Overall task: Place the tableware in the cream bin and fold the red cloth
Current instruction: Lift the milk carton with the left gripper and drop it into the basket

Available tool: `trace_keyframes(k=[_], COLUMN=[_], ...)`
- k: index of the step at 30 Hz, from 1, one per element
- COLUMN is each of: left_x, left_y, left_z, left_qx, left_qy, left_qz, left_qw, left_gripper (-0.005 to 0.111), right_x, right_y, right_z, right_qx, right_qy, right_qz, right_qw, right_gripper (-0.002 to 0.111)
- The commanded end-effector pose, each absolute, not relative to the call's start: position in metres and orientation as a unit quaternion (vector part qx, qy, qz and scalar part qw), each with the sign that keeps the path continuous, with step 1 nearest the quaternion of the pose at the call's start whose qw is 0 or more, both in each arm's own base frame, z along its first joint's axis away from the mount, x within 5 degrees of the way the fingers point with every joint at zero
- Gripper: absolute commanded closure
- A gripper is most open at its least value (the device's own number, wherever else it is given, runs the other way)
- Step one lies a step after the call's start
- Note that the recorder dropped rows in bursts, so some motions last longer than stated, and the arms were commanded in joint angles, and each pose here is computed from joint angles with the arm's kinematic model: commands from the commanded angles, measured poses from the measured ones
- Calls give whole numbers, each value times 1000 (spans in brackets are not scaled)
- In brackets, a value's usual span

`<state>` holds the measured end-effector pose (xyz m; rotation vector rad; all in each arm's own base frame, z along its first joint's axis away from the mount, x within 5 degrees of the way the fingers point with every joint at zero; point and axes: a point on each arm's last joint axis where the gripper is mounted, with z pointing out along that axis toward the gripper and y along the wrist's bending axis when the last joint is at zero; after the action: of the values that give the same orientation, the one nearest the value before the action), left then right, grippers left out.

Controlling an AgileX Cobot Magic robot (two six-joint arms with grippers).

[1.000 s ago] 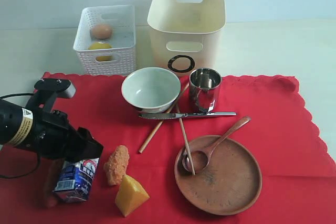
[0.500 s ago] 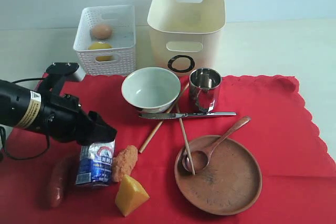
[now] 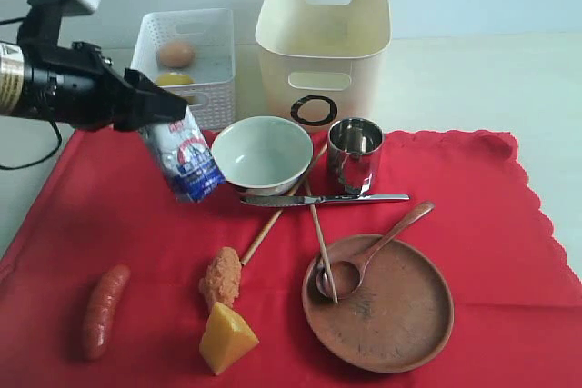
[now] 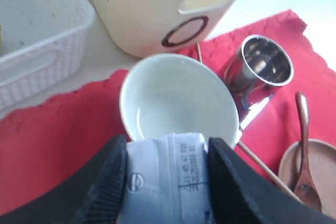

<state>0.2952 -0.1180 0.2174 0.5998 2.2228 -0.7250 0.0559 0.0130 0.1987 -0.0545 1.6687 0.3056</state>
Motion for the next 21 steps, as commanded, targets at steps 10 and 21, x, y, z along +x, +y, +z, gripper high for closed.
trace_keyframes(k=[10, 21], left_x=[351, 416], left_y=[-98, -98], left_z=[281, 250], left_qx=[154, 29], left_qy=[832, 846], left_qz=[-198, -199], left_qw=[495, 494], left_gripper=[106, 106], right_x=[55, 55], right_y=[13, 13], right_z=[198, 198], right_qx=[-25, -25], right_qy=[736, 736], right_qz=[135, 135], right_qw=[662, 662], right_gripper=[108, 108])
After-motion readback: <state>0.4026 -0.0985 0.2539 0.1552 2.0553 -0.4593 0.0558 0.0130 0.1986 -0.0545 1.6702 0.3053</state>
